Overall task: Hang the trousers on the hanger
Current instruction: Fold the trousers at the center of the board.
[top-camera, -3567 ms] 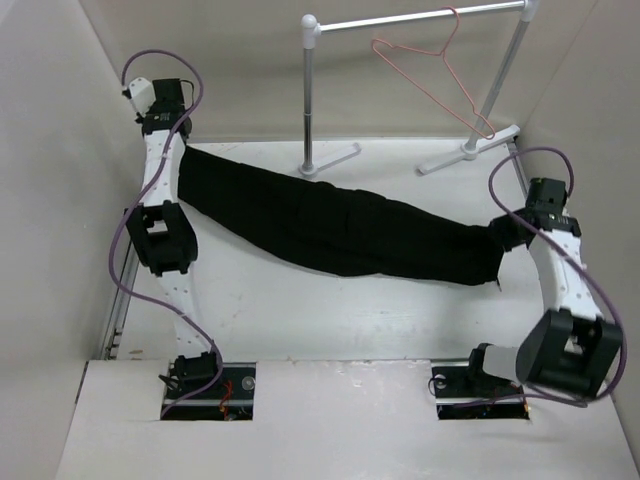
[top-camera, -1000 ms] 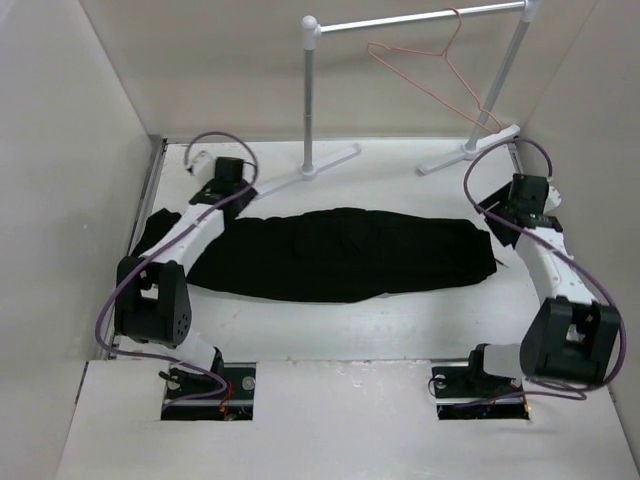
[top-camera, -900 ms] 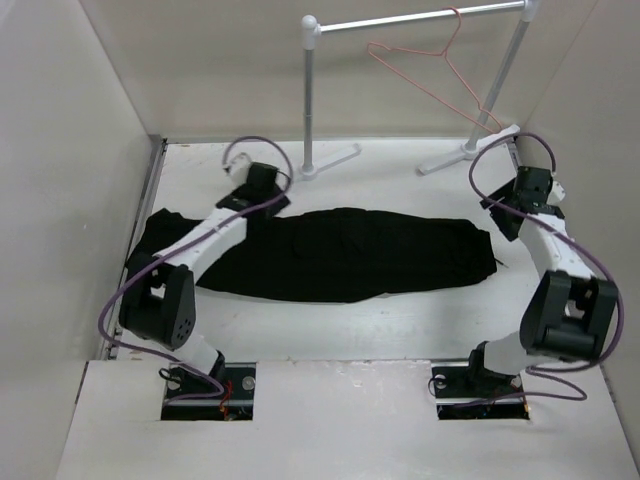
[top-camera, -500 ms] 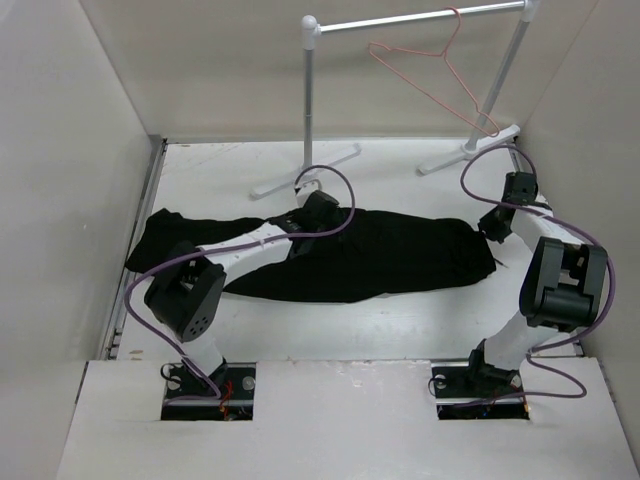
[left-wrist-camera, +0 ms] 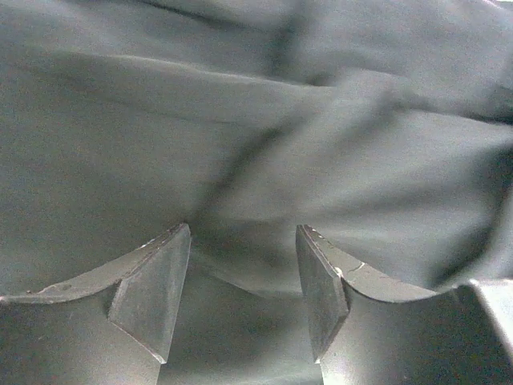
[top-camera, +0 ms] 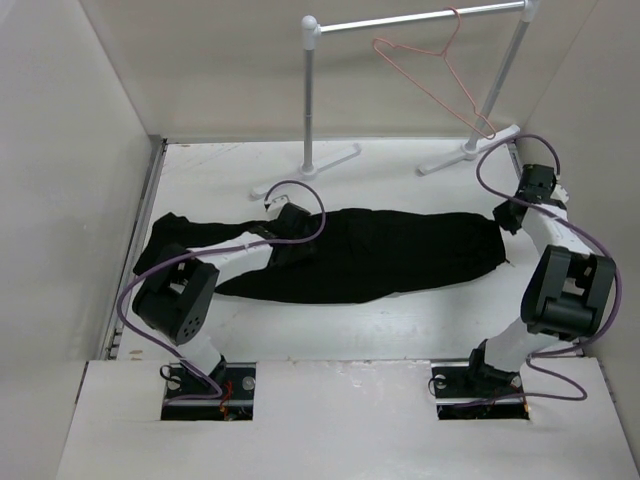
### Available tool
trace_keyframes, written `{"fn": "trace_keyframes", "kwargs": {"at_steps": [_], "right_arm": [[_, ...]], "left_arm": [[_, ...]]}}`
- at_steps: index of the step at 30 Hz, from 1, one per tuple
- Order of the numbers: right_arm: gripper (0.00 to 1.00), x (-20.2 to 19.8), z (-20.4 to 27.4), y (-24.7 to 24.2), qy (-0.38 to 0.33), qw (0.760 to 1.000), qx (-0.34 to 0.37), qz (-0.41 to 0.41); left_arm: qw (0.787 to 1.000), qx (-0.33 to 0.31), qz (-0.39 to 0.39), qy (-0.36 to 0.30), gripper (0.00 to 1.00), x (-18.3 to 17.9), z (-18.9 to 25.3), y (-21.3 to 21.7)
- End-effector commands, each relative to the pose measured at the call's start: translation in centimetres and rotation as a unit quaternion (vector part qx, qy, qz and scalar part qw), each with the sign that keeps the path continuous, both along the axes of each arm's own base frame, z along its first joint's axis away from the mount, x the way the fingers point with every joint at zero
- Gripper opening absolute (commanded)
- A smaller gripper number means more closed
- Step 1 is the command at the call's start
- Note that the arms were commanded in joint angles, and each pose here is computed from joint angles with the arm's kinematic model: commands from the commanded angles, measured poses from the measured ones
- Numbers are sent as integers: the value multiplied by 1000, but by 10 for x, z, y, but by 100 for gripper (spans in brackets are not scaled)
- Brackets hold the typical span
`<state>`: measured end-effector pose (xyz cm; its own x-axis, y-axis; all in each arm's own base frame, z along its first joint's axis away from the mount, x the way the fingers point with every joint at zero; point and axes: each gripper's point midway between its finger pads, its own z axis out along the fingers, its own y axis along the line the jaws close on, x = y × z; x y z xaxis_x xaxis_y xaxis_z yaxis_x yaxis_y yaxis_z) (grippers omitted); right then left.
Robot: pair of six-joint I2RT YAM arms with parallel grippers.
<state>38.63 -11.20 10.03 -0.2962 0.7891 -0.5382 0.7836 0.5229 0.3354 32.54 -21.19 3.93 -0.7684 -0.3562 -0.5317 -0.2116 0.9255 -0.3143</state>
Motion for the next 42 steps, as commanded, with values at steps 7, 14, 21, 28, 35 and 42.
{"fn": "trace_keyframes", "kwargs": {"at_steps": [7,14,21,28,35,42], "right_arm": [[8,45,-38,-22,-16,999,13,-40],[71,19,14,-28,-41,997,-37,-49],[79,-49,20,-5,-54,996,-22,-67],[76,-101,-39,30,-33,994,47,-98],[85,-71,-41,18,-76,990,63,-101],[84,-54,-61,16,-74,984,90,-132]], "left_arm": [[999,10,49,-6,61,-1,3,45],[996,-4,51,-79,69,9,67,49],[995,-30,24,-92,69,6,81,29],[994,-55,-4,-90,69,-17,81,18],[994,-74,-21,-73,69,-33,71,12],[994,-78,-36,-66,69,-44,69,1]]}}
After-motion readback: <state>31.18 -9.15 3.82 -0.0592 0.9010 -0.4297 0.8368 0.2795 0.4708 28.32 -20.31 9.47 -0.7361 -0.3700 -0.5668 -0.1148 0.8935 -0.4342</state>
